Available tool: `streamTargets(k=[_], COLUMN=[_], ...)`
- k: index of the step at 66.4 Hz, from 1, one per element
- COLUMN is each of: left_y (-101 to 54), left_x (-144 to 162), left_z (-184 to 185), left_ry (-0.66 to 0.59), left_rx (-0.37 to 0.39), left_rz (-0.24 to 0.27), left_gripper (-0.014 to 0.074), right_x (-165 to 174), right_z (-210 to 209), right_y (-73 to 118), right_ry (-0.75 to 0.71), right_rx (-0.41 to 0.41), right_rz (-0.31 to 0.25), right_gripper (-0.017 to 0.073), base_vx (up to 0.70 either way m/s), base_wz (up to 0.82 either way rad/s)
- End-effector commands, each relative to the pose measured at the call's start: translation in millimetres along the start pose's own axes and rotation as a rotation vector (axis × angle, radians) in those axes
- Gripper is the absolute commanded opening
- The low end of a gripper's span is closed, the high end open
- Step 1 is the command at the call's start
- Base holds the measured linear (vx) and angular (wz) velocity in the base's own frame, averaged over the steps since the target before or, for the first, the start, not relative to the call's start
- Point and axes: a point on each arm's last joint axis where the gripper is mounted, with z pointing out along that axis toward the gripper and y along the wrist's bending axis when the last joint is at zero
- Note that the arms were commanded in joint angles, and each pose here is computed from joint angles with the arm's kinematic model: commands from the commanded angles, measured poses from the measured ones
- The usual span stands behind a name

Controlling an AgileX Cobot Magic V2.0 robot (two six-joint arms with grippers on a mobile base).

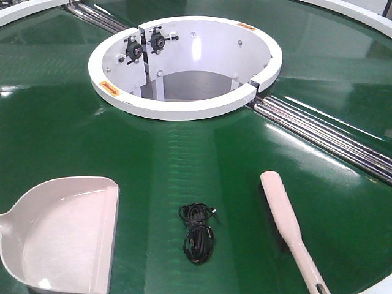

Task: Clean and inspect green conveyor with broom and dustpan

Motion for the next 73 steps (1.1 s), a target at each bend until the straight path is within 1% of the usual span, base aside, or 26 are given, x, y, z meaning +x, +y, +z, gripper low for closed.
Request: streamTargets(k=[1, 2, 3, 5, 6, 7, 13, 17, 22, 24, 27, 29, 33, 35, 36, 37, 38, 41, 42, 47, 49, 51, 55, 62, 68, 73], left_y=[-0.6, -0.6, -0.6, -0.6, -0.5, -0.4, 2.1, 5.0, 8.9, 10.1, 11.8, 12.4, 11.9, 10.7, 9.7, 9.0, 8.0, 6.0, 5.3, 5.0, 6.1, 7.3, 10.5, 16.0, 21.4, 24.9], left_x=[-3, -3, -4, -5, -5, -6, -12, -19, -28, -30, -34, -37, -47, -54, -57, -61, -66, -77, -82, -105, -116, -126, -151, -187, -211, -227], left_z=[0, 0, 0, 0, 0, 0, -2, -3, -6, -7, -9, -11, -14, -17, -18, -19, -21, -25, -27, -36, -40, -43, -51, -51, -40, -24], left_ry=[-0.098, -0.102, -0.108, -0.116, -0.124, -0.130, -0.204, -0.272, -0.373, -0.405, -0.456, -0.487, -0.533, -0.553, -0.560, -0.566, -0.577, -0.588, -0.592, -0.605, -0.595, -0.595, -0.607, -0.556, -0.429, -0.317], left_rx=[0.007, 0.009, 0.012, 0.015, 0.018, 0.019, 0.022, 0.013, -0.005, -0.011, -0.019, -0.023, -0.018, -0.010, -0.007, -0.004, 0.000, 0.004, 0.003, -0.011, -0.021, -0.027, -0.039, -0.061, -0.083, -0.092], left_rz=[-0.137, -0.164, -0.204, -0.256, -0.293, -0.315, -0.503, -0.544, -0.546, -0.543, -0.530, -0.508, -0.440, -0.381, -0.338, -0.308, -0.259, -0.156, -0.106, 0.027, 0.056, 0.063, 0.060, 0.060, 0.054, 0.040], left_gripper=[-0.0023, -0.0023, -0.0023, -0.0023, -0.0023, -0.0023, -0.0023, -0.0023, -0.0023, -0.0023, -0.0023, -0.0023, -0.0023, -0.0023, -0.0023, -0.0023, -0.0023, -0.0023, -0.0023, -0.0023, -0.0023, -0.0023, -0.0021, -0.0019, -0.0006, 0.0013], right_x=[-9, -10, -11, -14, -15, -16, -24, -27, -30, -33, -39, -45, -58, -64, -68, -72, -76, -87, -90, -109, -115, -120, -138, -166, -180, -190], right_z=[-1, -1, -1, -2, -2, -2, -4, -5, -6, -7, -8, -9, -13, -15, -16, -17, -18, -22, -22, -26, -27, -27, -31, -29, -17, -2], right_y=[-1.4, -1.5, -1.6, -1.9, -2.0, -2.1, -2.8, -3.0, -3.0, -2.9, -2.6, -2.4, -1.9, -1.5, -1.2, -1.0, -0.7, 0.0, 0.4, 1.4, 1.8, 1.9, 2.3, 2.8, 3.0, 3.4], right_ry=[-0.138, -0.148, -0.164, -0.191, -0.202, -0.214, -0.306, -0.337, -0.355, -0.364, -0.380, -0.395, -0.424, -0.437, -0.444, -0.451, -0.457, -0.468, -0.463, -0.448, -0.433, -0.404, -0.370, -0.308, -0.237, -0.177], right_rx=[0.017, 0.018, 0.019, 0.021, 0.022, 0.022, 0.023, 0.024, 0.020, 0.019, 0.017, 0.016, 0.013, 0.011, 0.010, 0.009, 0.008, 0.005, 0.005, 0.004, 0.005, 0.004, 0.004, 0.005, 0.006, 0.001], right_rz=[-0.003, 0.000, 0.004, 0.014, 0.017, 0.022, 0.061, 0.066, 0.086, 0.084, 0.080, 0.076, 0.073, 0.067, 0.060, 0.056, 0.050, 0.033, 0.023, -0.006, -0.021, -0.021, -0.021, -0.021, -0.020, -0.004], right_gripper=[-0.0005, -0.0005, -0.0005, -0.0005, -0.0005, -0.0005, -0.0005, -0.0005, -0.0005, -0.0005, -0.0005, -0.0005, -0.0004, -0.0003, -0.0003, -0.0003, -0.0003, -0.0003, -0.0002, -0.0002, -0.0002, -0.0002, -0.0002, -0.0002, -0.0001, 0.0004], base_vx=[0.00, 0.00, 0.00, 0.00, 0.00, 0.00, 0.00, 0.00, 0.00, 0.00, 0.00, 0.00, 0.00, 0.00, 0.00, 0.00, 0.00, 0.00, 0.00, 0.00, 0.00, 0.00, 0.00, 0.00, 0.00, 0.00], base_wz=[0.00, 0.00, 0.00, 0.00, 0.00, 0.00, 0.00, 0.00, 0.00, 0.00, 0.00, 0.00, 0.00, 0.00, 0.00, 0.00, 0.00, 0.00, 0.00, 0.00, 0.00, 0.00, 0.00, 0.00, 0.00, 0.00])
